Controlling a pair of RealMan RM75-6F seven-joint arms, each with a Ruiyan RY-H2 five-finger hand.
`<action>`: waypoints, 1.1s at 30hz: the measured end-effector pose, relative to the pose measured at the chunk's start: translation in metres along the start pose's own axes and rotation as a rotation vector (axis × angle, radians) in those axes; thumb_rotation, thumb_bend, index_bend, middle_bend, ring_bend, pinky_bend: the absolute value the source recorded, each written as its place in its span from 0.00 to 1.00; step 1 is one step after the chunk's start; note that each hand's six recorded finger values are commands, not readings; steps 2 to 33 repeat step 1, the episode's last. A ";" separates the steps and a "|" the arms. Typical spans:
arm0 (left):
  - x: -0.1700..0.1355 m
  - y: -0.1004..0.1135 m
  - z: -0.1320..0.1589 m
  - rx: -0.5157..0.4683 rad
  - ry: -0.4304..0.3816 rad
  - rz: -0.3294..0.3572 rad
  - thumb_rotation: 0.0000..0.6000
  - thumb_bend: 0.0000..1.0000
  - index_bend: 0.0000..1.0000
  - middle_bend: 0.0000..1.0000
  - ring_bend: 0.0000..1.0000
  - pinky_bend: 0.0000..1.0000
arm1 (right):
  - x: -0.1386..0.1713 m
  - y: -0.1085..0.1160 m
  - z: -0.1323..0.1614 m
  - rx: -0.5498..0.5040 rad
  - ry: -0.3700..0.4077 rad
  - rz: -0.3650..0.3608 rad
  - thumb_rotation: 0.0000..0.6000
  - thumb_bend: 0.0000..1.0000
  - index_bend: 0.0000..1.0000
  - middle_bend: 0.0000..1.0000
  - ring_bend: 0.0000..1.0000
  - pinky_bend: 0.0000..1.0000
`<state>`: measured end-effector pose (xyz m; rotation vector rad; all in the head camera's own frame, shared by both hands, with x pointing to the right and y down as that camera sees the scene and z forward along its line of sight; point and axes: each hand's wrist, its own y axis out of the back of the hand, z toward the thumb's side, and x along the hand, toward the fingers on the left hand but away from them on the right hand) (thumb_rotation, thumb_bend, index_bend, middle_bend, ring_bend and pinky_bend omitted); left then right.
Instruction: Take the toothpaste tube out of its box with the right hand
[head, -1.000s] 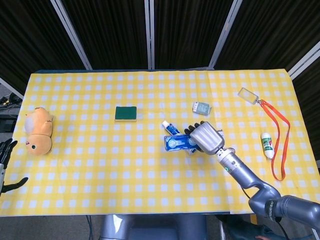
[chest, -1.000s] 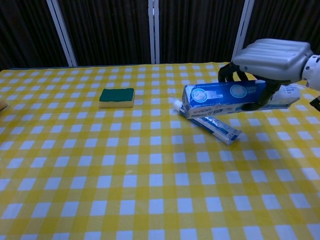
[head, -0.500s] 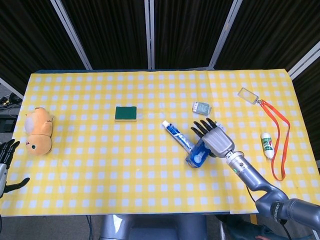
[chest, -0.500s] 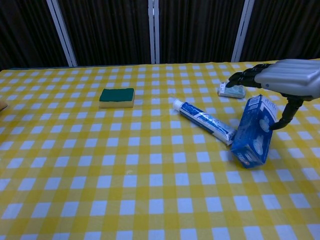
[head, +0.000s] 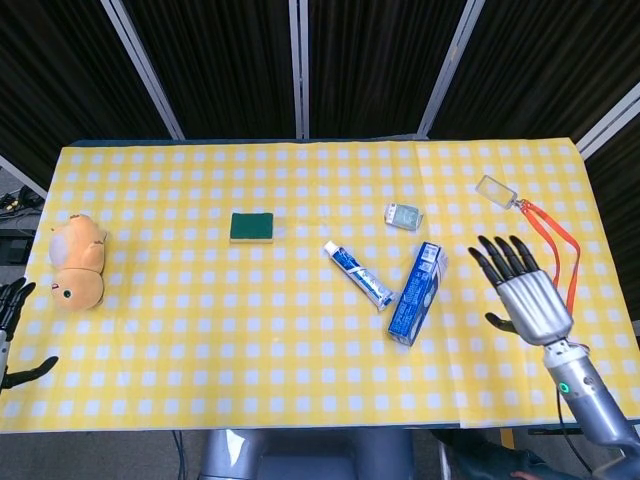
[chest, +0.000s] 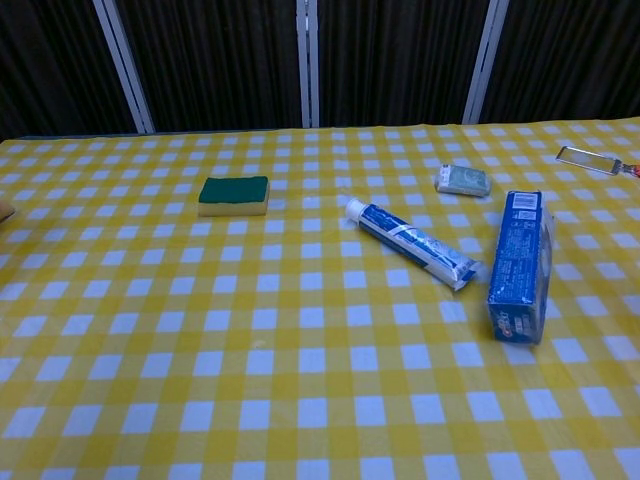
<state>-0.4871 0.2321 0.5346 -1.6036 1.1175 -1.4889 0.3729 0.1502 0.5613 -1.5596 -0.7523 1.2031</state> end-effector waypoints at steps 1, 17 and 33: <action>-0.001 0.001 0.000 -0.002 -0.002 0.002 1.00 0.00 0.00 0.00 0.00 0.00 | 0.009 0.001 -0.006 -0.006 -0.017 -0.009 1.00 0.00 0.00 0.00 0.00 0.00; -0.001 0.001 0.000 -0.002 -0.002 0.002 1.00 0.00 0.00 0.00 0.00 0.00 | 0.009 0.001 -0.006 -0.006 -0.017 -0.009 1.00 0.00 0.00 0.00 0.00 0.00; -0.001 0.001 0.000 -0.002 -0.002 0.002 1.00 0.00 0.00 0.00 0.00 0.00 | 0.009 0.001 -0.006 -0.006 -0.017 -0.009 1.00 0.00 0.00 0.00 0.00 0.00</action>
